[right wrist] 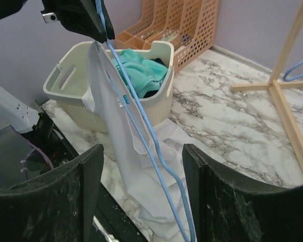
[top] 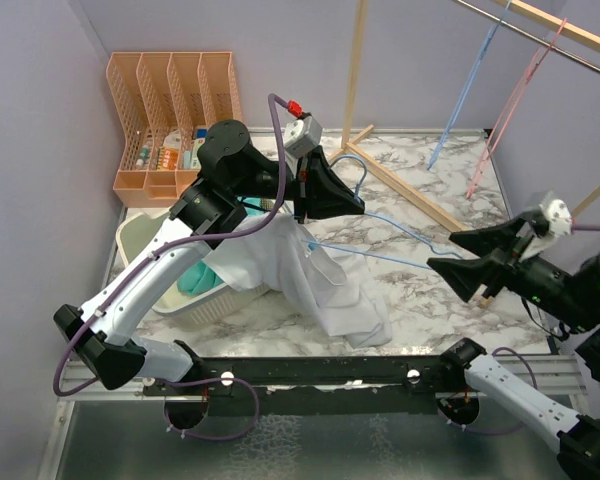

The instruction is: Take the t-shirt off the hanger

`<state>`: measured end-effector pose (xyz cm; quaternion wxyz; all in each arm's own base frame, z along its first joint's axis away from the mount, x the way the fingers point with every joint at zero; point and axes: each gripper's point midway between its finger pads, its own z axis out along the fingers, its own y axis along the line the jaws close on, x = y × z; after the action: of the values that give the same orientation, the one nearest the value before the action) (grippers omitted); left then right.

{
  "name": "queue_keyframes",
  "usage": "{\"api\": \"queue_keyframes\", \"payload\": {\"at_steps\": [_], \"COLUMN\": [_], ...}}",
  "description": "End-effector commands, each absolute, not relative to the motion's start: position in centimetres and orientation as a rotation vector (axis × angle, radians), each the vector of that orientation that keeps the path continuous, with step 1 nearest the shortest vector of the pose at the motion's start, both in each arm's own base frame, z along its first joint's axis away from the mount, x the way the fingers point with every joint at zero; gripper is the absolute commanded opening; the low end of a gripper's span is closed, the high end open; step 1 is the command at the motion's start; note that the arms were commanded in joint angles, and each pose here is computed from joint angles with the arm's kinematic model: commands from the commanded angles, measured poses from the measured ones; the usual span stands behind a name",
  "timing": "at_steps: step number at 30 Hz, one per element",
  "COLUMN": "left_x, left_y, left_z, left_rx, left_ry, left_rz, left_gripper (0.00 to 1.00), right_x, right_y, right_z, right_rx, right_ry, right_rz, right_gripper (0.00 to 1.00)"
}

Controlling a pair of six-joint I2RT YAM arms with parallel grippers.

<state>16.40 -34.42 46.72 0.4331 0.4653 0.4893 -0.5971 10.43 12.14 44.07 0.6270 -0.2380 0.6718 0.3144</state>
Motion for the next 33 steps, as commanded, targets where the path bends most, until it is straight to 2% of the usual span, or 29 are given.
{"api": "queue_keyframes", "payload": {"at_steps": [1, 3, 5, 6, 9, 11, 14, 15, 16, 17, 19, 22, 28, 33], "left_x": [14.7, 14.5, 14.5, 14.4, 14.4, 14.6, 15.3, 15.6, 16.1, 16.5, 17.4, 18.8, 22.9, 23.5], "left_y": [-34.6, -34.7, -34.8, -34.8, -34.9, -35.0, -35.2, -35.2, -35.3, -35.3, -35.1, -34.5, -31.8, -30.5], "left_z": [47.4, 47.3, 47.2, 47.2, 47.1, 46.9, 46.3, 46.1, 45.7, 45.3, 44.8, 44.5, 45.4, 45.7], "left_rx": [1.23, 1.238, 1.239, 1.242, 1.243, 1.239, 1.222, 1.214, 1.199, 1.185, 1.159, 1.104, 0.884, 0.793], "left_ry": [1.141, 1.138, 1.14, 1.136, 1.138, 1.148, 1.179, 1.192, 1.216, 1.239, 1.272, 1.317, 1.386, 1.374], "left_rz": [-1.559, -1.567, -1.573, -1.576, -1.575, -1.568, -1.534, -1.517, -1.489, -1.46, -1.395, -1.281, -0.994, -0.942], "left_gripper": [0.0, 0.0, 0.0, 0.0, 0.0, 0.0, 0.0, 0.11, 0.32, 0.47, 0.66, 0.84, 0.92, 0.94], "right_x": [11.8, 12.3, 12.5, 12.5, 12.8, 13.1, 12.5, 12.2, 11.9, 11.6, 11.0, 10.0, 9.0, 10.2], "right_y": [14.7, 15.2, 15.8, 16.0, 16.0, 15.6, 15.0, 14.7, 14.3, 13.9, 12.8, 11.2, 7.4, 8.0], "right_z": [42.9, 42.1, 41.4, 41.1, 40.2, 39.9, 40.1, 40.3, 40.5, 40.8, 41.3, 42.1, 43.1, 41.1], "right_rx": [-0.68, -0.698, -0.726, -0.737, -0.734, -0.711, -0.695, -0.683, -0.667, -0.647, -0.604, -0.532, -0.316, -0.276], "right_ry": [1.555, 1.58, 1.599, 1.606, 1.641, 1.66, 1.645, 1.635, 1.627, 1.618, 1.607, 1.608, 1.65, 1.777], "right_rz": [0.752, 0.754, 0.771, 0.779, 0.773, 0.749, 0.737, 0.738, 0.733, 0.726, 0.708, 0.689, 0.617, 0.613], "right_gripper": [0.64, 0.64, 0.58, 0.52, 0.19, 0.03, 0.01, 0.01, 0.01, 0.01, 0.01, 0.01, 0.01, 0.01]}}
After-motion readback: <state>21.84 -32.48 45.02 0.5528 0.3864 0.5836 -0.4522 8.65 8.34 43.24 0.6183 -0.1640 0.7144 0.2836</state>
